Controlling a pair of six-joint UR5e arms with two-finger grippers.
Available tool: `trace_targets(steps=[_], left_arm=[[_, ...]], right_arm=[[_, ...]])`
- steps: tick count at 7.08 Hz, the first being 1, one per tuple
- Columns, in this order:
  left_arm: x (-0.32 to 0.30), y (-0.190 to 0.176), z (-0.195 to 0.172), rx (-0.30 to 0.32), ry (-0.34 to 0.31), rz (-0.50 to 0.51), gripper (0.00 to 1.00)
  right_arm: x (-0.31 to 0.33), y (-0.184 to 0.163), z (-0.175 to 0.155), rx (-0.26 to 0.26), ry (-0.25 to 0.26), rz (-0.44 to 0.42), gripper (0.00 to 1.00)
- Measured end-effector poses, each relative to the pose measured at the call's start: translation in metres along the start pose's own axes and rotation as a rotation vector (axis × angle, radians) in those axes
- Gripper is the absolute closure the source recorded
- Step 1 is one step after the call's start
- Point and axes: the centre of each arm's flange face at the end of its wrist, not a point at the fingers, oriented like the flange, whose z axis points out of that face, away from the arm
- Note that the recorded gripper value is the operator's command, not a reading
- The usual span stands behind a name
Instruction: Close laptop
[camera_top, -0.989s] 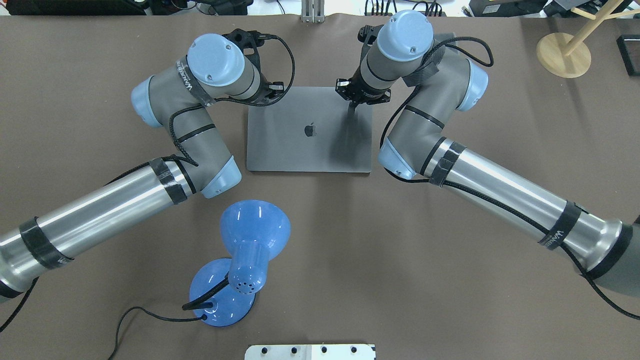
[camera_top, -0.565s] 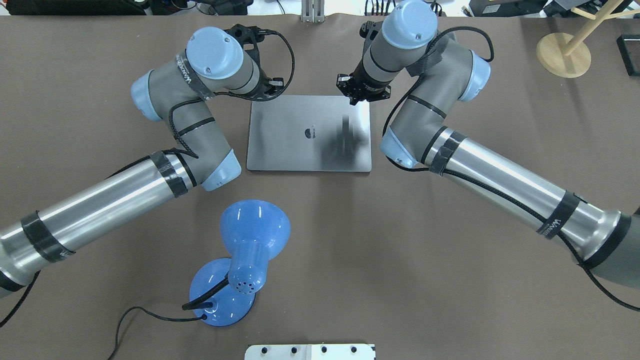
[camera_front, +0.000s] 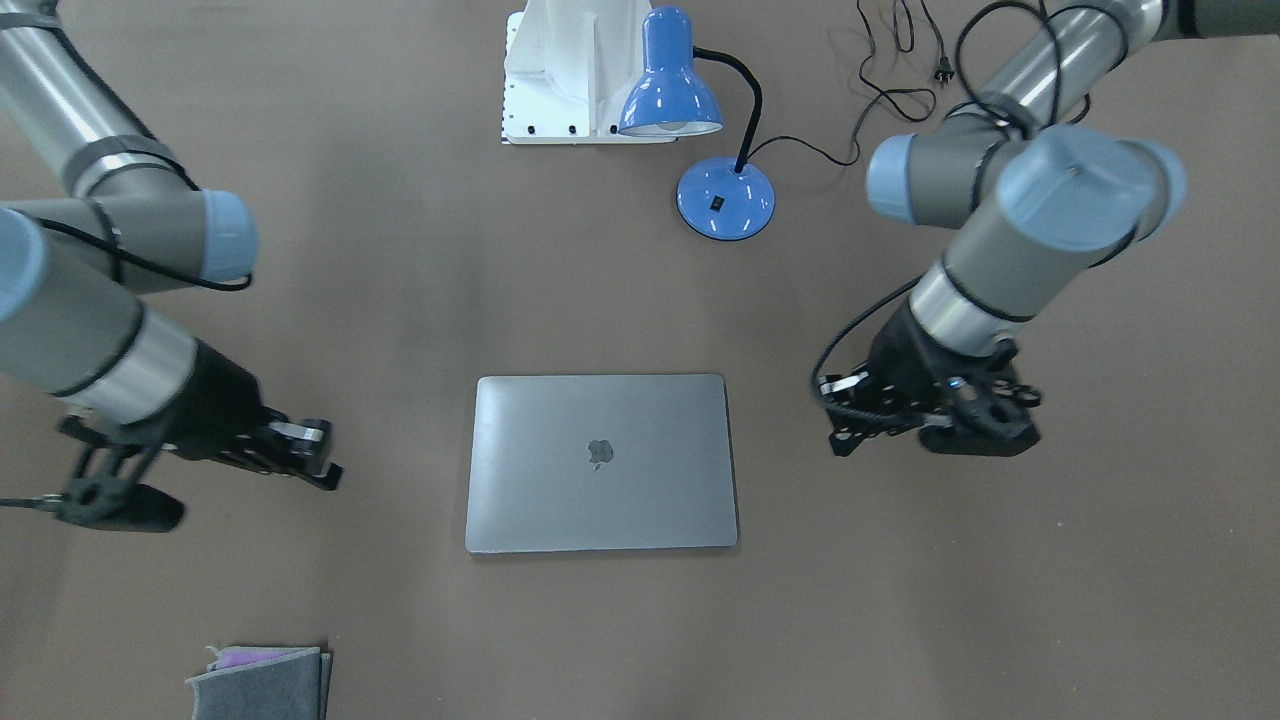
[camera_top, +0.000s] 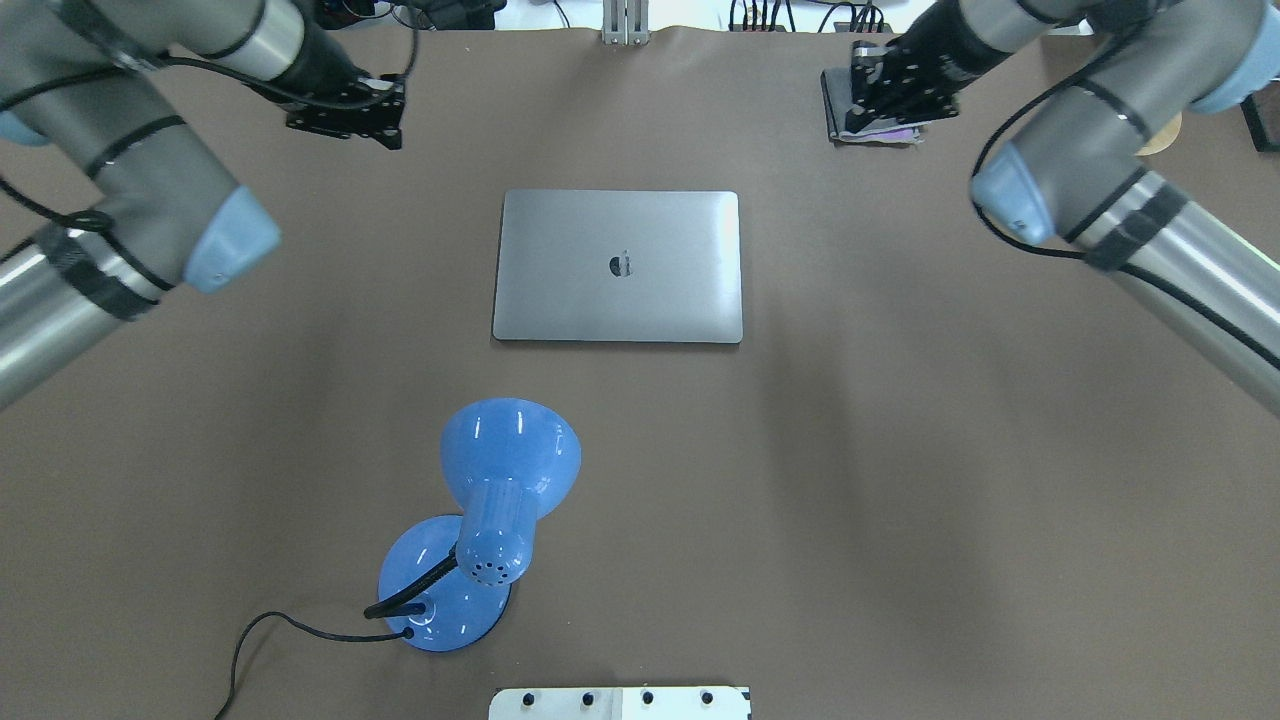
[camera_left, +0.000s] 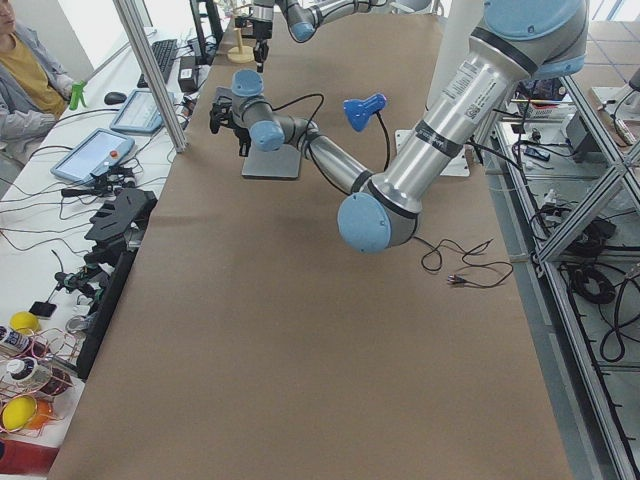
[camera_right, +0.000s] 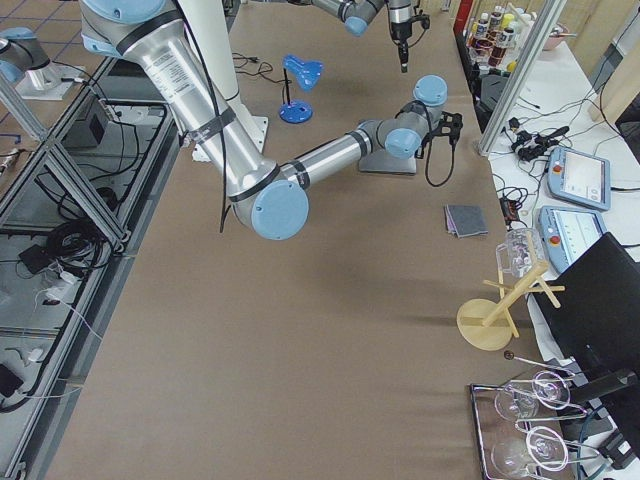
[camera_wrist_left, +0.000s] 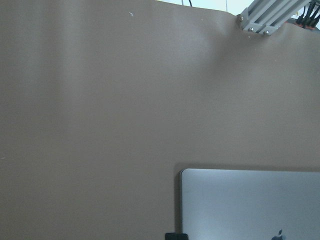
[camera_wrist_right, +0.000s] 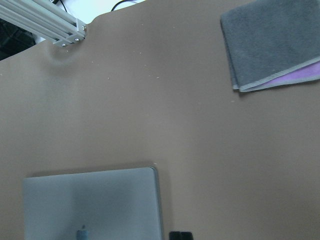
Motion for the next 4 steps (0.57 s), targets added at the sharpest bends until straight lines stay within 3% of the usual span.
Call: trace_targets(steps=[2,3,4], left_arm=[[-0.110,0.036,-0.092,-0.025,-0.035,0.070,1.00],[-0.181,0.054,-0.128,-0.034,-0.053,0.107,0.90],[-0.254,0.077,-0.153,-0.044,-0.077,0.123,0.48]], right_arm=[[0.160,0.018,-0.096,0.018,0.006,-0.100,1.00],[0.235,0.035,-0.124,0.029,0.037,-0.146,1.00],[0.298,0.054,-0.135,0.028,0.097,-0.189,1.00]])
